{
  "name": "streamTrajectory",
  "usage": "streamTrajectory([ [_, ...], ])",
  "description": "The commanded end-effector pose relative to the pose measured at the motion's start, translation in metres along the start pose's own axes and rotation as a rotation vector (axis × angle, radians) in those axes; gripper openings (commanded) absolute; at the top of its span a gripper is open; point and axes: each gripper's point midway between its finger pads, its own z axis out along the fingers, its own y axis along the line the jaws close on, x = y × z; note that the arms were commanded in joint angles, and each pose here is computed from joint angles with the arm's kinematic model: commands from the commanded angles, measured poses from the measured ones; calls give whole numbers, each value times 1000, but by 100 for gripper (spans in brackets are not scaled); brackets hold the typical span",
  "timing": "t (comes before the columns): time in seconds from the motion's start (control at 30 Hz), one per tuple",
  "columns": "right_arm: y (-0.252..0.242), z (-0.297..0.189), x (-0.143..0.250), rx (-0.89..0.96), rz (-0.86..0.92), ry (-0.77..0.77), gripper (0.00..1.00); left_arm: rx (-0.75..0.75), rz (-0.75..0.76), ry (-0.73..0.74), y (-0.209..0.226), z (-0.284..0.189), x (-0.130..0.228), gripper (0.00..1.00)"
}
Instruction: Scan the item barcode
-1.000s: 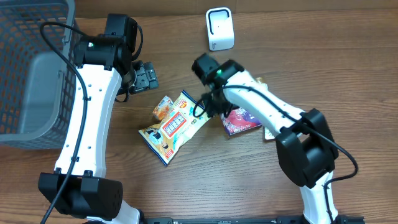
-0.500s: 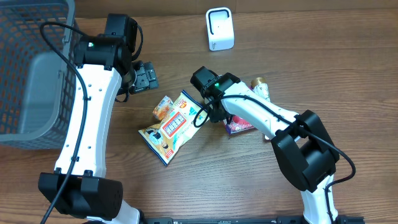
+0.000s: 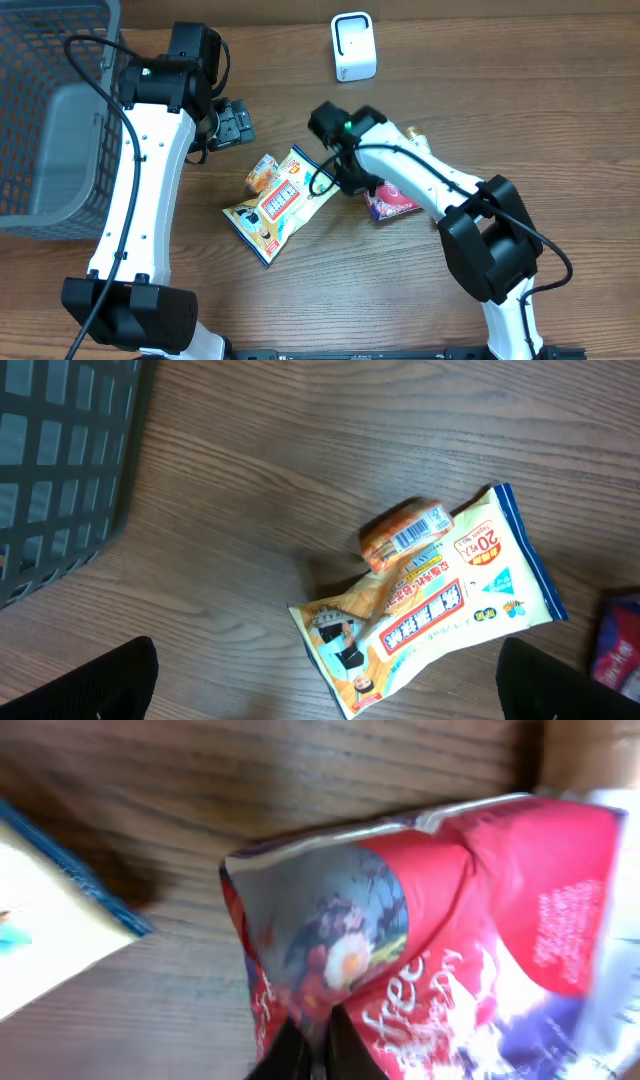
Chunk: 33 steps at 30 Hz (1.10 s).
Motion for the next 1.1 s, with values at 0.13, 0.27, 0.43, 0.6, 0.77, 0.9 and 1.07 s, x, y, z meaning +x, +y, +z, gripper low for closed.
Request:
streamTrajectory([
  [0.13, 25, -102, -46, -495, 2, -69, 4, 3, 11, -2, -1, 0, -2, 100],
  [0.27, 26, -125, -53, -711, -10, -60, 4, 2, 11, -2, -1, 0, -2, 100],
  [0.43, 12, -118, -57, -886, 42, -11, 4, 3, 11, -3, -1, 0, -2, 100],
  [0.6, -7, -85, -56, -835, 95, 15, 4, 3, 11, -3, -1, 0, -2, 100],
  [0.77, 3, -88, -50, -819, -12, -8, 7, 3, 11, -3, -1, 0, -2, 100],
  [0.9, 19, -85, -44, -729, -102, -35, 31, 3, 11, -2, -1, 0, -2, 100],
  [1.07, 37, -74, -37, -500, -248, -90, 69, 3, 11, -3, -1, 0, -2, 100],
])
